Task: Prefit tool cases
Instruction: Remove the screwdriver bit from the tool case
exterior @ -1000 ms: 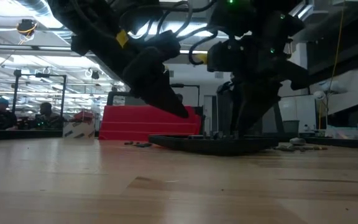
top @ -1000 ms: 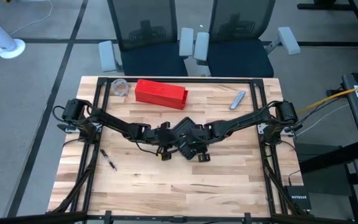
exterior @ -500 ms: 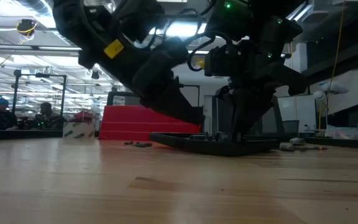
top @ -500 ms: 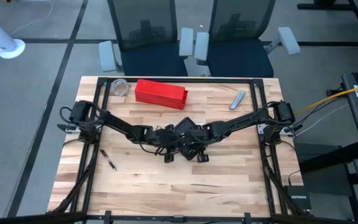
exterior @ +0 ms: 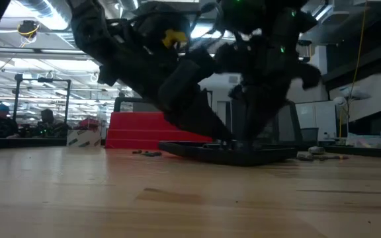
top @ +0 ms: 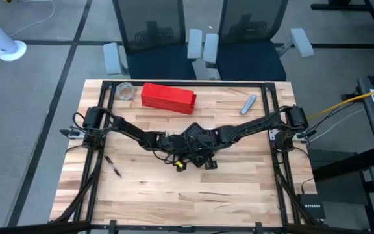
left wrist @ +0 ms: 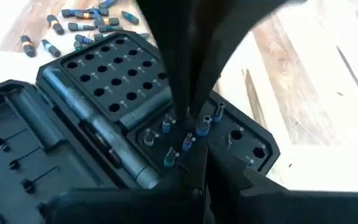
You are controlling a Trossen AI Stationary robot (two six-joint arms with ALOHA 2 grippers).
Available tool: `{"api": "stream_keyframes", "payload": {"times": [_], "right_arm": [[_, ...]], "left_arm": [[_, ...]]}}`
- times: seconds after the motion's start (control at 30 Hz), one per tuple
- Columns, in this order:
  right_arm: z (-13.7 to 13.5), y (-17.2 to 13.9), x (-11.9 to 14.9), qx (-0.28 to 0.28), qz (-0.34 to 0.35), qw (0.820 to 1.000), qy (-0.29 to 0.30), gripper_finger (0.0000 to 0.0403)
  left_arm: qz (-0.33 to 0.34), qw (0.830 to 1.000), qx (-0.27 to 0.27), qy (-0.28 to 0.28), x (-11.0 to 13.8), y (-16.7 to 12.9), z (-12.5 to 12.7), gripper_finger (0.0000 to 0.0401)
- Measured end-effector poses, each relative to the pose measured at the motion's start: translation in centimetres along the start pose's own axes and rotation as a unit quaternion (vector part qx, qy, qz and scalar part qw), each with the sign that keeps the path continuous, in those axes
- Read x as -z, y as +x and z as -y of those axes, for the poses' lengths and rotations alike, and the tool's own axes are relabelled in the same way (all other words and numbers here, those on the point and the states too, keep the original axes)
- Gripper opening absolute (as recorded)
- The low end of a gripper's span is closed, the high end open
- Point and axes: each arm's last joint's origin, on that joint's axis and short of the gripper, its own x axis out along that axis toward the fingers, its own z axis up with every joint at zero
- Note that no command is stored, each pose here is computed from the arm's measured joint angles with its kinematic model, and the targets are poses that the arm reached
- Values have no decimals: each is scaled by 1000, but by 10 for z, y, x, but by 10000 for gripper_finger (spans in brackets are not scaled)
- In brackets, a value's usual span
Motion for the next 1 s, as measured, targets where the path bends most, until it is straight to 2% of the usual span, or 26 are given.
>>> {"api": "stream_keyframes", "payload": {"times": [0.13,0.27,0.37,0.5,0.57,0.67,0.83,1.0], "right_arm": [[2,-20,-19,11,44,999,-3,1],[13,-37,-12,52,7,999,9,0],[30,-52,9,84,-34,995,36,0],[53,-61,53,105,-67,986,111,0],[61,-66,74,108,-52,980,158,0],[67,-65,99,84,-26,972,216,0],[65,-54,115,63,-6,969,239,8],[65,-51,117,63,-12,969,240,69]], "left_arm": [[-1,1000,-1,13,0,0,-1,0],[-5,1000,-2,1,1,0,-1,0],[-11,1000,-3,-10,1,0,0,0],[-14,1000,-3,-6,0,-2,0,0],[-18,1000,-5,7,-1,-5,0,0],[-19,1000,-12,17,-2,-7,-2,0],[-16,1000,-23,12,-4,-8,-11,0],[-14,999,-30,34,-9,-12,-16,0]]}}
